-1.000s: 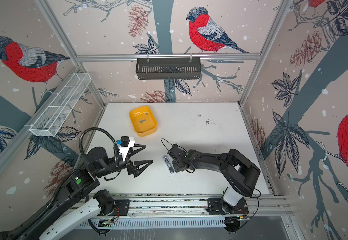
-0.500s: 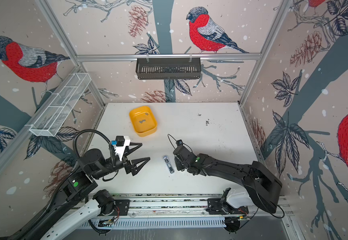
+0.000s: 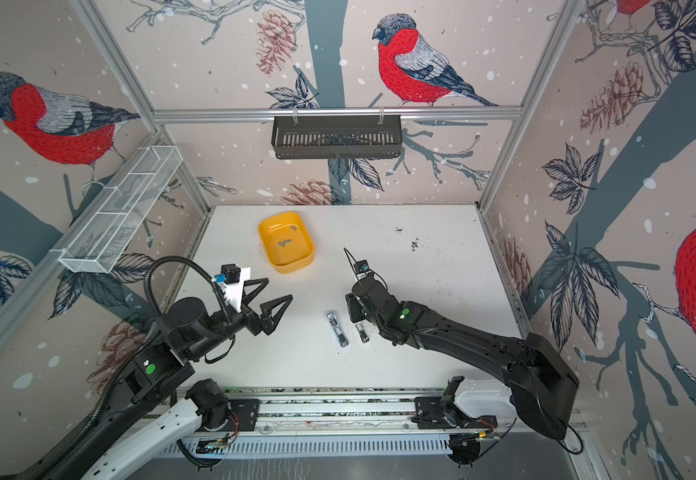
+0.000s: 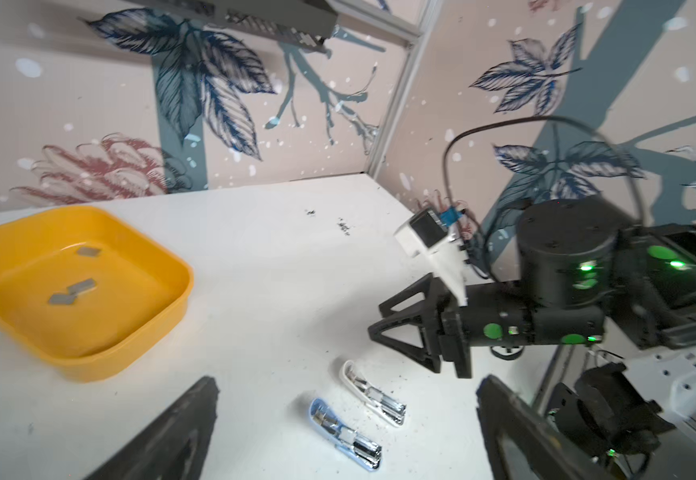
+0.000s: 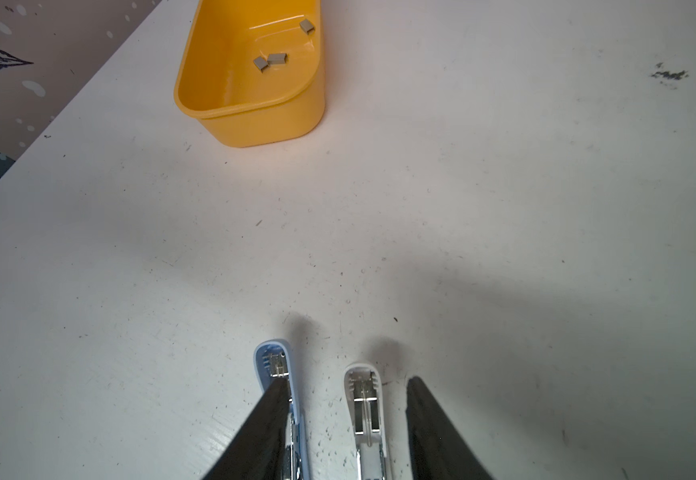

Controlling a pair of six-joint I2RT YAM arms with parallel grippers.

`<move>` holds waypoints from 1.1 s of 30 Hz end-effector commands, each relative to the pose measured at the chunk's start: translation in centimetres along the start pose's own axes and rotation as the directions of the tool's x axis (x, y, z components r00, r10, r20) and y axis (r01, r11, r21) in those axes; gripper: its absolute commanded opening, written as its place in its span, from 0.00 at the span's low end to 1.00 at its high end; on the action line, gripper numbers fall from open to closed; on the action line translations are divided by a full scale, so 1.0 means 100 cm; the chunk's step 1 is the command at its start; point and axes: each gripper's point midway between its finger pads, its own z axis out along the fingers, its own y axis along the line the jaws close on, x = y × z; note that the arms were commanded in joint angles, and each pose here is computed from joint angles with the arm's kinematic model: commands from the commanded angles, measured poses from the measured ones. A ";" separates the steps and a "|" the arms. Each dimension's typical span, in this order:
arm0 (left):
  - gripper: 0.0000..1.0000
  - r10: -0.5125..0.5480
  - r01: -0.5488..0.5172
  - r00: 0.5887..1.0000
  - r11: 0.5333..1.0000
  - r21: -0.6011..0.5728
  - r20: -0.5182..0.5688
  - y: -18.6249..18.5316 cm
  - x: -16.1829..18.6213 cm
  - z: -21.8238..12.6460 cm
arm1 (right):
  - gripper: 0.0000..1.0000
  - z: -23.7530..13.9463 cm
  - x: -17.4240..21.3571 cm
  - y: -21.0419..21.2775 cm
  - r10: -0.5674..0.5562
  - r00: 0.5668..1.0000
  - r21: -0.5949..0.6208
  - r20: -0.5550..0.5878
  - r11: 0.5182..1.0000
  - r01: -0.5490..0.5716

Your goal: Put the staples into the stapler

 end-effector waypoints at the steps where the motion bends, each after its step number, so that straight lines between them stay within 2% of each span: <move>1: 0.95 -0.049 0.051 0.999 0.981 -0.186 0.015 0.032 -0.002 0.002 | 0.47 -0.002 -0.013 -0.005 -0.009 0.999 0.026 0.039 1.000 0.008; 3: 0.92 -0.074 0.072 0.997 0.959 -0.275 0.000 0.049 0.004 0.007 | 0.48 -0.002 -0.014 -0.011 -0.013 0.999 0.048 0.035 0.999 0.011; 8: 0.88 -0.174 0.106 0.980 0.861 -0.497 -0.093 0.090 0.018 0.027 | 0.51 -0.007 -0.015 -0.024 -0.012 0.999 0.064 0.046 0.998 0.009; 14: 0.83 -0.264 0.151 0.959 0.781 -0.606 -0.100 0.144 0.014 0.047 | 0.54 -0.006 -0.007 -0.027 -0.024 0.998 0.004 0.062 1.000 0.024; 22: 0.81 -0.407 0.225 0.907 0.685 -0.693 -0.108 0.226 0.028 0.069 | 0.70 -0.027 -0.014 -0.016 -0.081 0.987 -0.077 0.138 0.993 0.092; 25: 0.79 -0.473 0.275 0.874 0.667 -0.693 -0.109 0.245 0.036 0.080 | 0.78 -0.041 -0.020 -0.016 -0.080 0.980 -0.091 0.185 0.991 0.098; 29: 0.72 -0.489 0.254 0.860 0.656 -0.710 -0.145 0.261 0.043 0.099 | 0.97 -0.058 -0.021 -0.017 -0.079 0.973 -0.113 0.218 0.988 0.105; 33: 0.64 -0.511 0.223 0.835 0.656 -0.721 -0.206 0.277 0.058 0.121 | 1.00 -0.072 -0.024 -0.022 -0.053 0.969 -0.105 0.241 0.991 0.081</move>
